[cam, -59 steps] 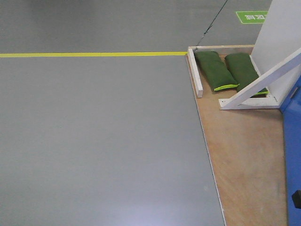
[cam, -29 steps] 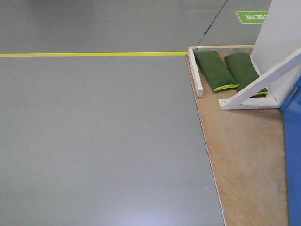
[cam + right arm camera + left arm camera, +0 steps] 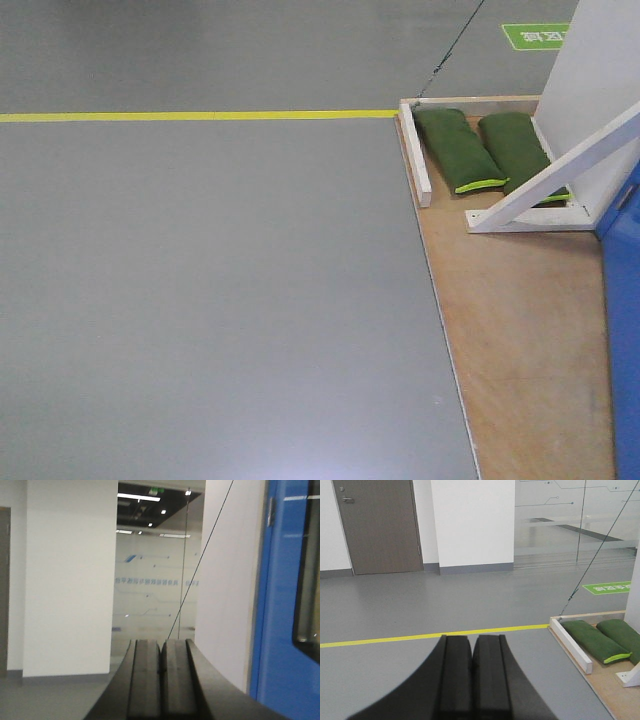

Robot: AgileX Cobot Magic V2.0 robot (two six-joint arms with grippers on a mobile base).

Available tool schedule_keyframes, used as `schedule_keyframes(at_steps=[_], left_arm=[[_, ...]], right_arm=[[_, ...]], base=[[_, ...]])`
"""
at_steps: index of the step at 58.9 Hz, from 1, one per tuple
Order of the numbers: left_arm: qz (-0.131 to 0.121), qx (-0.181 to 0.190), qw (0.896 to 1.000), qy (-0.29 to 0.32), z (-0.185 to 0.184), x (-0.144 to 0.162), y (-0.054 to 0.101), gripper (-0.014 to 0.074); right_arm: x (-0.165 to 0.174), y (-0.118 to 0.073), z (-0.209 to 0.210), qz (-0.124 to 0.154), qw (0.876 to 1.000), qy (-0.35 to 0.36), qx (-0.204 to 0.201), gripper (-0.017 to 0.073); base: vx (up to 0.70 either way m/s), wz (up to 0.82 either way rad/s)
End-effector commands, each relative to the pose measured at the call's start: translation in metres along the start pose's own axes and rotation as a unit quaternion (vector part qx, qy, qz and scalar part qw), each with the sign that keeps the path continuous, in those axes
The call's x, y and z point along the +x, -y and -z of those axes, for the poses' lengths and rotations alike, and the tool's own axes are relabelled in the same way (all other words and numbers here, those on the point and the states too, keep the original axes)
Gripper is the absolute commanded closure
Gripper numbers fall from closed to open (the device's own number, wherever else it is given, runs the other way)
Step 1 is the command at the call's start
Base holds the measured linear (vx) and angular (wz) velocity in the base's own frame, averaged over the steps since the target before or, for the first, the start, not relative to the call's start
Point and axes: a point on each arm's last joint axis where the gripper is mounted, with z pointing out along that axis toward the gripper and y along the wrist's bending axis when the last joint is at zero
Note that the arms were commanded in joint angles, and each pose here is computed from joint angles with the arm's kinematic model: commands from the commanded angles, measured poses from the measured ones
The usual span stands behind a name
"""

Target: Move to blue door and open it

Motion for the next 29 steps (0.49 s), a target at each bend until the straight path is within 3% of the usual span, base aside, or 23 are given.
schedule_keyframes(at_steps=[1, 7, 14, 22, 29], left_arm=[[0.004, 0.000, 0.998, 0.062, 0.003, -0.018, 0.000, 0.0521], [0.004, 0.000, 0.998, 0.062, 0.003, -0.018, 0.000, 0.0521], [0.004, 0.000, 0.998, 0.062, 0.003, -0.018, 0.000, 0.0521], [0.004, 0.000, 0.998, 0.062, 0.003, -0.018, 0.000, 0.0521], [0.004, 0.000, 0.998, 0.062, 0.003, -0.018, 0.000, 0.0521]], right_arm=[[-0.020, 0.010, -0.003, 0.006, 0.998, 0.062, 0.029, 0.0561], [-0.010, 0.027, -0.008, -0.042, 0.996, 0.035, 0.076, 0.0561], [-0.002, 0.047, -0.011, -0.137, 0.983, 0.021, 0.117, 0.0561], [-0.003, 0.066, -0.005, -0.265, 0.951, 0.053, 0.147, 0.0561], [-0.011, 0.085, 0.003, -0.340, 0.917, 0.117, 0.173, 0.0561]], base=[[0.00, 0.00], [0.00, 0.00], [0.00, 0.00], [0.00, 0.00], [0.00, 0.00]])
